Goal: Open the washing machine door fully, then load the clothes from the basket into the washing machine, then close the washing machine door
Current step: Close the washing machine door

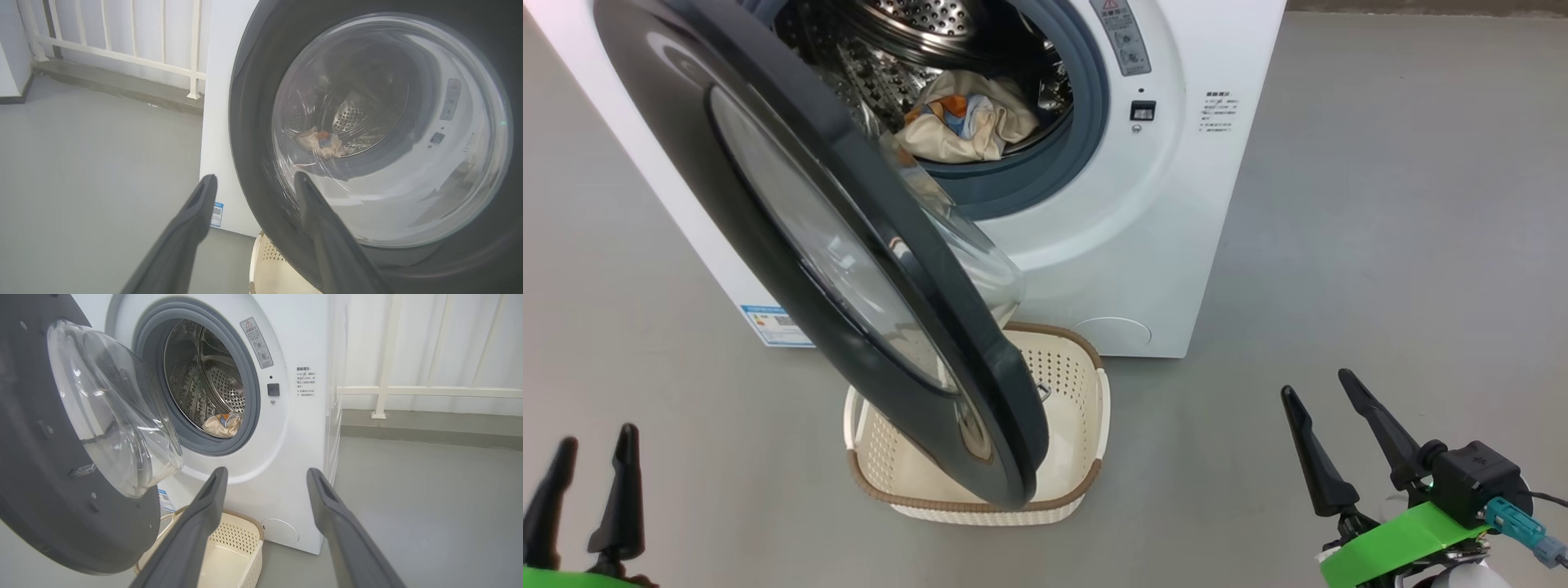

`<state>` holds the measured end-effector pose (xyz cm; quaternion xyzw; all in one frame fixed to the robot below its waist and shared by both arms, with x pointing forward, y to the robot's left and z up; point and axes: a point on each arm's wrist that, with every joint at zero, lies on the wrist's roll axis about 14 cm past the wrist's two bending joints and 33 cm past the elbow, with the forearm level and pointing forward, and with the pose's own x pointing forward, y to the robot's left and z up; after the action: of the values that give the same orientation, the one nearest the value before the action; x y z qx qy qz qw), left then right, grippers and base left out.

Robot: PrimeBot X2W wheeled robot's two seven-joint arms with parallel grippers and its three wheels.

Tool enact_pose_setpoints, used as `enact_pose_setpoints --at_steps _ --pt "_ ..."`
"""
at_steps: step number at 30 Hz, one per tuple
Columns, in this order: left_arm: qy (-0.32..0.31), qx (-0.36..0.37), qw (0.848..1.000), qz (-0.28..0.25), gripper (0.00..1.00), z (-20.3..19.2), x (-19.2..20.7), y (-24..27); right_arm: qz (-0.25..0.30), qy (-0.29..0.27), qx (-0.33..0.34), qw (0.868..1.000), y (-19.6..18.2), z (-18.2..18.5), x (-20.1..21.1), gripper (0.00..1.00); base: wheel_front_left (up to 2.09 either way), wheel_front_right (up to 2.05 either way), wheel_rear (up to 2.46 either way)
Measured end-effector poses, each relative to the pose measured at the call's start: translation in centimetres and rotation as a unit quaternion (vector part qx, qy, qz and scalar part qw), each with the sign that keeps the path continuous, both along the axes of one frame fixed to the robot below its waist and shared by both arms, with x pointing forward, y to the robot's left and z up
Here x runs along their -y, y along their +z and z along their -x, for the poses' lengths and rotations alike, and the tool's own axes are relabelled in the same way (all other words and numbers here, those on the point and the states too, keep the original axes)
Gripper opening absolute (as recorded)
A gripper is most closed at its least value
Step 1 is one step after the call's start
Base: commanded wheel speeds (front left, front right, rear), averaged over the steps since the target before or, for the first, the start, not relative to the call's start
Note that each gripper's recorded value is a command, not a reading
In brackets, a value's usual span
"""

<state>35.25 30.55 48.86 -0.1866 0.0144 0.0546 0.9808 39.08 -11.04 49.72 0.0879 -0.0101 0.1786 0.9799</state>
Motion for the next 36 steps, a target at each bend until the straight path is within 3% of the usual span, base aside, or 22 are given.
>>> enact_pose_setpoints --at_steps 4,7,21,34,35,36 --pt "0.002 0.015 0.997 -0.076 1.00 -0.1 0.4 0.8 -0.001 0.003 0.000 1.000 0.0 -0.1 -0.2 1.00 0.00 0.00 0.00" --pt "0.011 0.021 0.995 -0.097 1.00 0.0 0.7 1.0 -0.001 0.005 0.000 1.000 0.0 0.0 -0.4 1.00 0.00 0.00 0.00" --pt "0.028 -0.042 0.991 -0.120 1.00 2.8 2.4 -3.4 -0.009 0.015 0.007 1.000 0.6 -0.2 -1.4 1.00 0.00 0.00 0.00" --pt "0.039 -0.048 0.990 -0.127 1.00 3.3 2.0 -3.7 -0.011 0.027 0.013 0.999 1.0 -0.6 -2.3 1.00 0.00 0.00 0.00" --pt "0.039 -0.048 0.990 -0.128 1.00 3.4 2.0 -3.7 -0.011 0.030 0.015 0.999 1.1 -0.6 -2.5 0.93 0.00 0.00 0.00" --pt "0.040 -0.048 0.990 -0.128 1.00 3.4 1.9 -3.7 -0.012 0.034 0.017 0.999 1.3 -0.7 -2.8 0.48 0.00 0.00 0.00"
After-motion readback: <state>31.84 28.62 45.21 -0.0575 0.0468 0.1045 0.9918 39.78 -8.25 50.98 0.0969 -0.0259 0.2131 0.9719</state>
